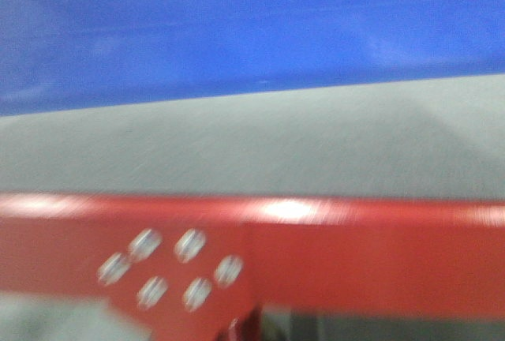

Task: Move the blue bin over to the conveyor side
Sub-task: 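Hold the bin while the base turns toward the dark conveyor belt, then lower the blue bin onto the dark conveyor belt with both grippers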

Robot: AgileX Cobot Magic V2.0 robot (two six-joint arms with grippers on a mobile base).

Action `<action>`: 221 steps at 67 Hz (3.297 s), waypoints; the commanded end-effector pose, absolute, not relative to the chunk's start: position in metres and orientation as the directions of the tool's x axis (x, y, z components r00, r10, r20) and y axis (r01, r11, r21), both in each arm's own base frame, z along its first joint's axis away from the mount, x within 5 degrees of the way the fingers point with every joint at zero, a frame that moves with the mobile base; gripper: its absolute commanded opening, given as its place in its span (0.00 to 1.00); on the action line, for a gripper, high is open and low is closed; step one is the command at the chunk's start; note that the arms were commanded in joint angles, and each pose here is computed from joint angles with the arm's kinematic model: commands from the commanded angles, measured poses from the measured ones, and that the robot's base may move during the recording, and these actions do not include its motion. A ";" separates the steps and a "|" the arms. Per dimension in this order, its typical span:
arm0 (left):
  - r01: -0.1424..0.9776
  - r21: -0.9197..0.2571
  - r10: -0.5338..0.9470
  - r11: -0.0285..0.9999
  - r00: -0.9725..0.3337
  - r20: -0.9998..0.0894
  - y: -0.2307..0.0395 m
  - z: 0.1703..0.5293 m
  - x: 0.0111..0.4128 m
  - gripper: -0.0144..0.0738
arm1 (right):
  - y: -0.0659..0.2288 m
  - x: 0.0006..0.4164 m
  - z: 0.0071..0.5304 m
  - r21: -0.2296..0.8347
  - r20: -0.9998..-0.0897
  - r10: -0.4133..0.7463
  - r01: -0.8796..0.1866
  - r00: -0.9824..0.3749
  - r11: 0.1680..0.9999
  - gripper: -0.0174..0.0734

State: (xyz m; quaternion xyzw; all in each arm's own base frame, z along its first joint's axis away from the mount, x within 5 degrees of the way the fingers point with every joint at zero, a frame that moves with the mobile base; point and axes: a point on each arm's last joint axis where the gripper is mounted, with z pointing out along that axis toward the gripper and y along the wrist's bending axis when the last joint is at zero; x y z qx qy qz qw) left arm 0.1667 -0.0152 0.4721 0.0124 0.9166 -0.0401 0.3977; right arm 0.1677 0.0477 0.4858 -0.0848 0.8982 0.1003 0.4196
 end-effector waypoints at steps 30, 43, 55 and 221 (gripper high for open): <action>0.045 -0.012 0.017 0.999 -0.598 -0.801 -0.011 0.485 0.164 0.15 | 0.040 0.164 0.503 0.046 -0.858 -0.072 -0.215 -0.509 0.975 0.11; 0.045 -0.012 0.017 0.999 -0.598 -0.801 -0.011 0.485 0.164 0.15 | 0.040 0.164 0.503 0.046 -0.858 -0.072 -0.215 -0.509 0.975 0.11; 0.044 -0.010 0.018 0.999 -0.598 -0.801 -0.011 0.485 0.164 0.15 | 0.040 0.164 0.503 0.046 -0.858 -0.072 -0.215 -0.509 0.975 0.11; 0.047 0.022 0.048 0.999 -0.695 -0.717 -0.022 0.434 0.324 0.15 | 0.074 0.305 0.425 0.052 -0.757 -0.097 -0.207 -0.647 0.977 0.11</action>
